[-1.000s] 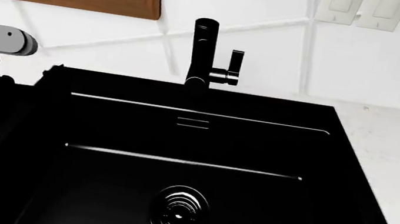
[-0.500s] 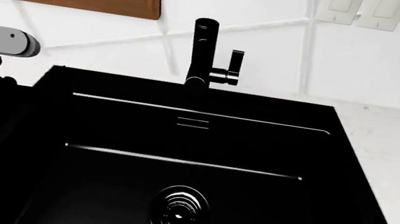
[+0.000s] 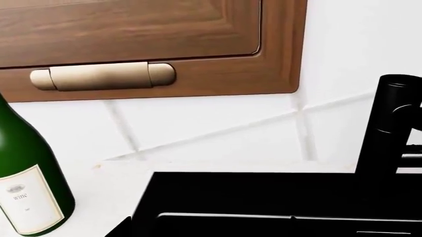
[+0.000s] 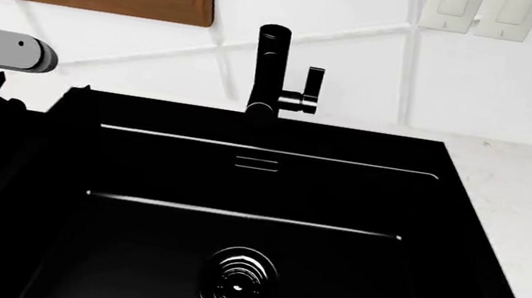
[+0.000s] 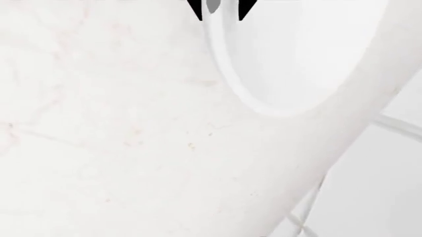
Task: Pick the cup and bowl from the sink and place them on the counter for drying.
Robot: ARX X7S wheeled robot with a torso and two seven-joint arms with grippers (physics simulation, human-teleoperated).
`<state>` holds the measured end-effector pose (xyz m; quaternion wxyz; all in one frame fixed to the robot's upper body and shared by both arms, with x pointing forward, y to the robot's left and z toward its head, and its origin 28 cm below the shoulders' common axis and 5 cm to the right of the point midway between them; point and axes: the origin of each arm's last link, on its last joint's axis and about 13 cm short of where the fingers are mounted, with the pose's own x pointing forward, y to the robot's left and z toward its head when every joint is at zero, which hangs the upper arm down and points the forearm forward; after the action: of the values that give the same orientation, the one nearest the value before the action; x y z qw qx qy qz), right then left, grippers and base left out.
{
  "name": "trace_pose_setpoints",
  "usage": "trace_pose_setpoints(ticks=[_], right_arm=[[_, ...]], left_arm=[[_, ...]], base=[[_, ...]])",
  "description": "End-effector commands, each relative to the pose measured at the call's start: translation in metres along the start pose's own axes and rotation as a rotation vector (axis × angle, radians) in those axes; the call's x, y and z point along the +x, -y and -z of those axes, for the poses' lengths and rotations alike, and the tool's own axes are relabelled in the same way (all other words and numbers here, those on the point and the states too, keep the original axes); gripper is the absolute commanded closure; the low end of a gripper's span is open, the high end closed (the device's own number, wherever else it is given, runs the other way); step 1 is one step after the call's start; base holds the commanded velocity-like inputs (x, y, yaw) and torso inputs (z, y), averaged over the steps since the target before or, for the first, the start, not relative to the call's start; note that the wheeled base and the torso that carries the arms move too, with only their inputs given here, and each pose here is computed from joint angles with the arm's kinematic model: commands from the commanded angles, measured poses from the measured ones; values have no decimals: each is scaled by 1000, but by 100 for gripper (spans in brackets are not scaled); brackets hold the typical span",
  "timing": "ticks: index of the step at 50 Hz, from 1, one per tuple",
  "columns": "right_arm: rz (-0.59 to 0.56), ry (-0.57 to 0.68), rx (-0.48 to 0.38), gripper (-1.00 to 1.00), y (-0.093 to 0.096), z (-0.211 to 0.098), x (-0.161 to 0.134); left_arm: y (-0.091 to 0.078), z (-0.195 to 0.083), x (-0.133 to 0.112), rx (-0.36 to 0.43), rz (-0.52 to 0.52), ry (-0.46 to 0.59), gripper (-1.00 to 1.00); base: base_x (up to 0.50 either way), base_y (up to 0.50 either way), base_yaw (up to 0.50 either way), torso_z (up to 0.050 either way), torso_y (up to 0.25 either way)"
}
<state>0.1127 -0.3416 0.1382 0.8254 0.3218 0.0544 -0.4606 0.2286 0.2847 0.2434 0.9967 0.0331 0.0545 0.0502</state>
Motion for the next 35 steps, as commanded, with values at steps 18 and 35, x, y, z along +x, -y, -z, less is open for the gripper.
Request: trace_pose_setpoints(ticks=[18, 35], right_arm=[[-32, 97, -5, -100, -14, -35, -18], [-116, 282, -183, -100, -60, -70, -39]], left_arm=[[3, -1, 3, -34, 40, 5, -100], [2, -1, 3, -40, 39, 8, -100]], base=[[0, 0, 0, 0, 0], [0, 0, 0, 0, 0]])
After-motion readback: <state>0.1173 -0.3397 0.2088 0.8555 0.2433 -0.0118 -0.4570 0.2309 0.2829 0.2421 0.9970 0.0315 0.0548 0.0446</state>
